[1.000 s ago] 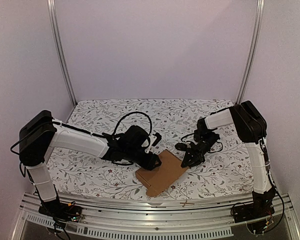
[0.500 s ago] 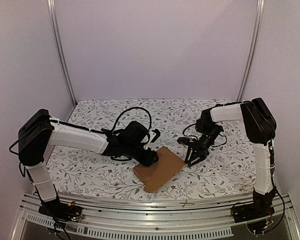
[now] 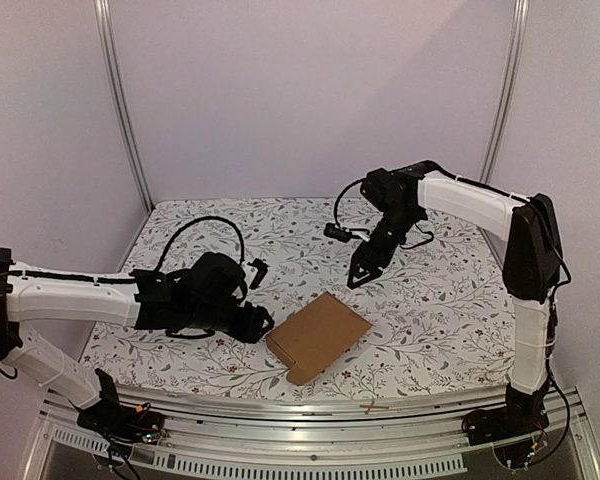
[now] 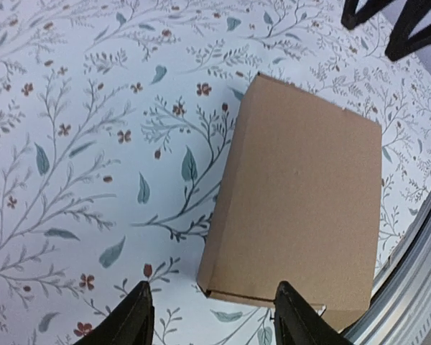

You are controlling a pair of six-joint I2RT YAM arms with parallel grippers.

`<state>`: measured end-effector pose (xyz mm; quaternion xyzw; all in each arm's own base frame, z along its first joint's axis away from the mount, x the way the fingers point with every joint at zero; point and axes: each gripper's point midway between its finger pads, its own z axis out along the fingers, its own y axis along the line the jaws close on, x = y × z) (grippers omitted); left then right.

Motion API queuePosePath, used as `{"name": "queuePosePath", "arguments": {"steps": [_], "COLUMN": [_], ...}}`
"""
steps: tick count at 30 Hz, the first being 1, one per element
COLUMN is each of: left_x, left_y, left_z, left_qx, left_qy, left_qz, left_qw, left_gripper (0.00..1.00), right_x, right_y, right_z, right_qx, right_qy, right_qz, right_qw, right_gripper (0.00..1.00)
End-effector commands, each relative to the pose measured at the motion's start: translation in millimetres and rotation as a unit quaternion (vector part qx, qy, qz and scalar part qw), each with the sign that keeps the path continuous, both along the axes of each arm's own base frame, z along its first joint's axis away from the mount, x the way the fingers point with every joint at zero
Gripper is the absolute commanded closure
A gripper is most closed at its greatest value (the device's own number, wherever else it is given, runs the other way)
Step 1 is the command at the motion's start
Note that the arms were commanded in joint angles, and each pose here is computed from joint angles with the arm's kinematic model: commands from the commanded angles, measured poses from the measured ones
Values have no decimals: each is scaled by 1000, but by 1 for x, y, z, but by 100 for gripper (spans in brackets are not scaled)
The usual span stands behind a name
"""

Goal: Fold the paper box

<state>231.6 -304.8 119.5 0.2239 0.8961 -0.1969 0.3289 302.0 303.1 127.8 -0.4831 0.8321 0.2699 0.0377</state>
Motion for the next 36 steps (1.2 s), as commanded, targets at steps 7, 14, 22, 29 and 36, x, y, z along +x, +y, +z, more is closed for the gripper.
{"name": "queuePosePath", "arguments": {"steps": [7,14,22,29,36], "left_x": [-61,-51,8,82,103], "left_y": [32,3,-14,-24,-15], "left_z": [-67,-87,-82,-81,-56], "left_qx": [52,77,110,122,113], "left_qy": [101,104,51,16,-10], "left_qz": [17,-17,-16,-5,11], "left_qw": [993,991,992,992,994], "left_gripper": [64,66,61,58,51], "right_x": [30,15,-23,-64,-64], "right_y": [47,41,7,-21,-51], "right_z": [-45,-65,-62,-55,-39], "right_qx": [-41,-54,-52,-42,-43], "right_qy": [-70,-26,60,115,133], "right_qz": [32,30,12,2,-32], "right_qw": [996,998,997,992,990], "right_gripper": [45,45,45,43,39]}}
